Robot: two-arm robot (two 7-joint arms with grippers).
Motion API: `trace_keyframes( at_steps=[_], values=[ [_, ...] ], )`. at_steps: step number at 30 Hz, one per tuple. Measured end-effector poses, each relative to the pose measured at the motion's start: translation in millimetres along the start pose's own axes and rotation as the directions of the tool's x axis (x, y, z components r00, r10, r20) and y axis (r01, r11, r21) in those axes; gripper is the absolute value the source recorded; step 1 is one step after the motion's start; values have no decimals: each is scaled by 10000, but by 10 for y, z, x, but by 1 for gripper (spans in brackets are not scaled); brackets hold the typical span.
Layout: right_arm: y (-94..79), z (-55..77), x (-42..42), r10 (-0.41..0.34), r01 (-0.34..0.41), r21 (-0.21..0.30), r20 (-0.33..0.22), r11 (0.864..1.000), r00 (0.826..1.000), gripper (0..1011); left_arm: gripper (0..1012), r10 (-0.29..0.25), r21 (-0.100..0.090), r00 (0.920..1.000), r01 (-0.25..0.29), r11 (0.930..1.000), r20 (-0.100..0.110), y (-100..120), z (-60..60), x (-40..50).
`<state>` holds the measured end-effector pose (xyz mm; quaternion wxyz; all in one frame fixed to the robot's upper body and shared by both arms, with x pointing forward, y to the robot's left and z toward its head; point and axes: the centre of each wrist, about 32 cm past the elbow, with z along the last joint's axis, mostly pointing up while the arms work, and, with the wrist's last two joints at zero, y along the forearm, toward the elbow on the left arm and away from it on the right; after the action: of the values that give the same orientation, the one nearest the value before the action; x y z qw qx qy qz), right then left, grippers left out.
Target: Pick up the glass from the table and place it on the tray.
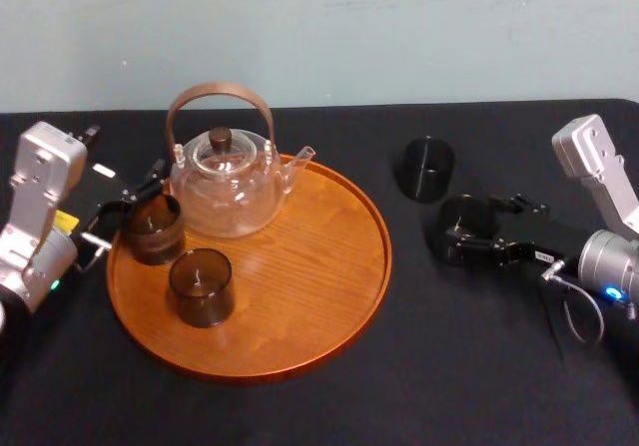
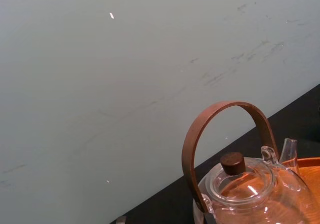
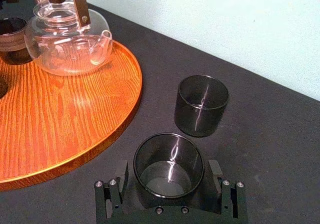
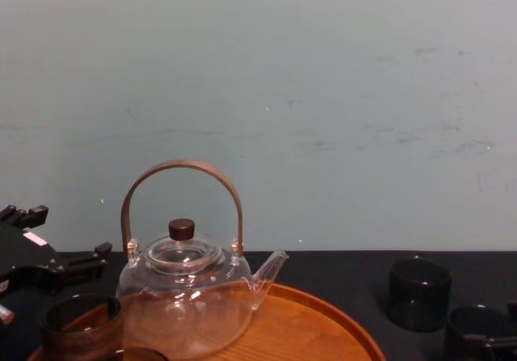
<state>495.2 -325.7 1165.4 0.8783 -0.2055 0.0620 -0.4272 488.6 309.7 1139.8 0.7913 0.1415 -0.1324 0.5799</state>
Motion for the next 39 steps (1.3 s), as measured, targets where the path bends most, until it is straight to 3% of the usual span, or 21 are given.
trace_keyframes(
  at_steps=[15, 25, 32, 39],
  values=[
    [127, 7, 4, 41, -42, -164, -26, 9999, 10000, 1002, 1001, 0, 0, 10000, 0, 10000, 0, 0, 0, 0],
    [123, 7, 8, 26, -26, -169, -24, 9999, 10000, 1002, 1001, 1, 0, 10000, -1, 10000, 0, 0, 0, 0],
    [120, 6, 10, 27, -28, -159, -41, 9999, 10000, 900, 1001, 1, 1, 10000, -1, 10000, 0, 0, 0, 0],
    [117, 5, 11, 32, -33, -155, -51, 9999, 10000, 900, 1001, 0, 0, 10000, 0, 10000, 0, 0, 0, 0]
  ],
)
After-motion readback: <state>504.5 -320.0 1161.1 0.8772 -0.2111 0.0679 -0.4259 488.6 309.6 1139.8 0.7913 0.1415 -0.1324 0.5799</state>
